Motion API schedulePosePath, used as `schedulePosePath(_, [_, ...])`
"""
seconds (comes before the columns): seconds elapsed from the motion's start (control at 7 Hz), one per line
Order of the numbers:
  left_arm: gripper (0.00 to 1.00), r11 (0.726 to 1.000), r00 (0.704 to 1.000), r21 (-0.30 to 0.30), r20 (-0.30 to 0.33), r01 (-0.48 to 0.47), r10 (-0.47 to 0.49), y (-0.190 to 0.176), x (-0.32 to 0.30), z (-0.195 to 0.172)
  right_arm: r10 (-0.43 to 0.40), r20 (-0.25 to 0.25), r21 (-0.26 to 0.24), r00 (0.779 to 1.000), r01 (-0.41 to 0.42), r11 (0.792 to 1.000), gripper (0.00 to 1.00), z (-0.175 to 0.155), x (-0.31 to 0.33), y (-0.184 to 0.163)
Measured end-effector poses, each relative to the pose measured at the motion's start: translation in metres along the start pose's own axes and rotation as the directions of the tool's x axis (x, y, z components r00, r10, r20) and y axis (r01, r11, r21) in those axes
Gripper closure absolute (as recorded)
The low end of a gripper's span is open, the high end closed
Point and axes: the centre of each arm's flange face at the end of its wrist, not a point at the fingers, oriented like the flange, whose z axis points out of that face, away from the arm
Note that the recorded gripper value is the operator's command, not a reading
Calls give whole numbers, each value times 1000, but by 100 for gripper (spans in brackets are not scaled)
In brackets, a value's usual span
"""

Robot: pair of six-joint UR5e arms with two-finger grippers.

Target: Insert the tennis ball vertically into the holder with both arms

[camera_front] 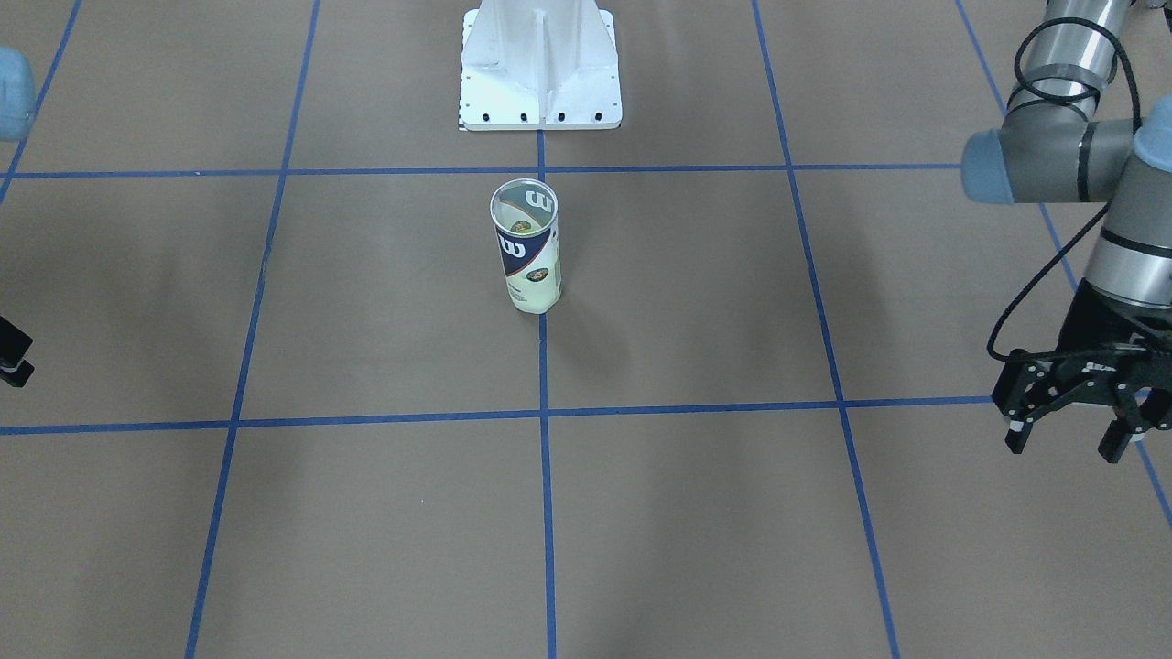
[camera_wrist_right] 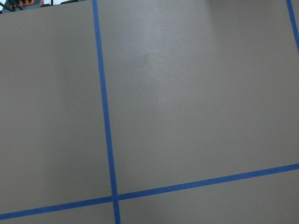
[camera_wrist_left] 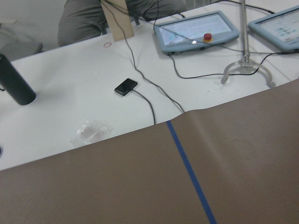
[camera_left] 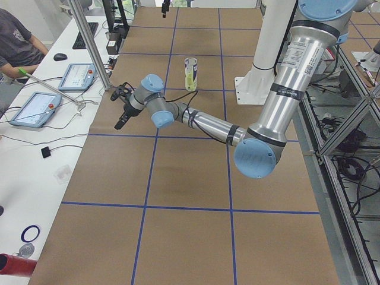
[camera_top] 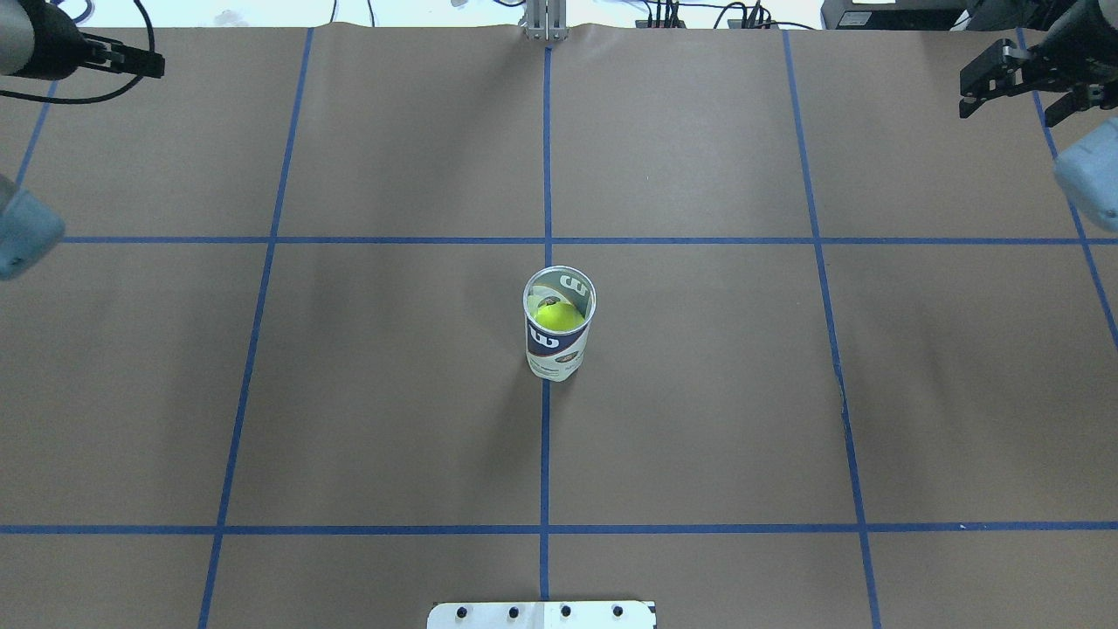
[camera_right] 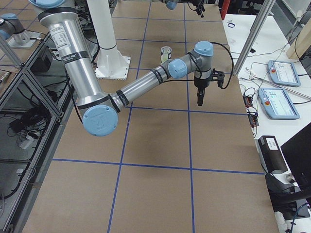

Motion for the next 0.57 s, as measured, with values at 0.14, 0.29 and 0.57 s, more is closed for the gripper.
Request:
schedulePosePath(0.14, [19,992,997,-106,-18,72,-74,-6,-43,-10,-16,-23,-20,1000,16,1000,0,12,25,-8])
schedulePosePath(0.29, [6,975,992,-196,-48,103,-115,-3,-80,-13,-39,-40,-44,998,37,998,0,22,55,-12])
schedulePosePath(0.57, [2,937,985,-313,-23,155,-171,19,-145,-15,-77,-39,-94,996,73,993,0,35,118,-3])
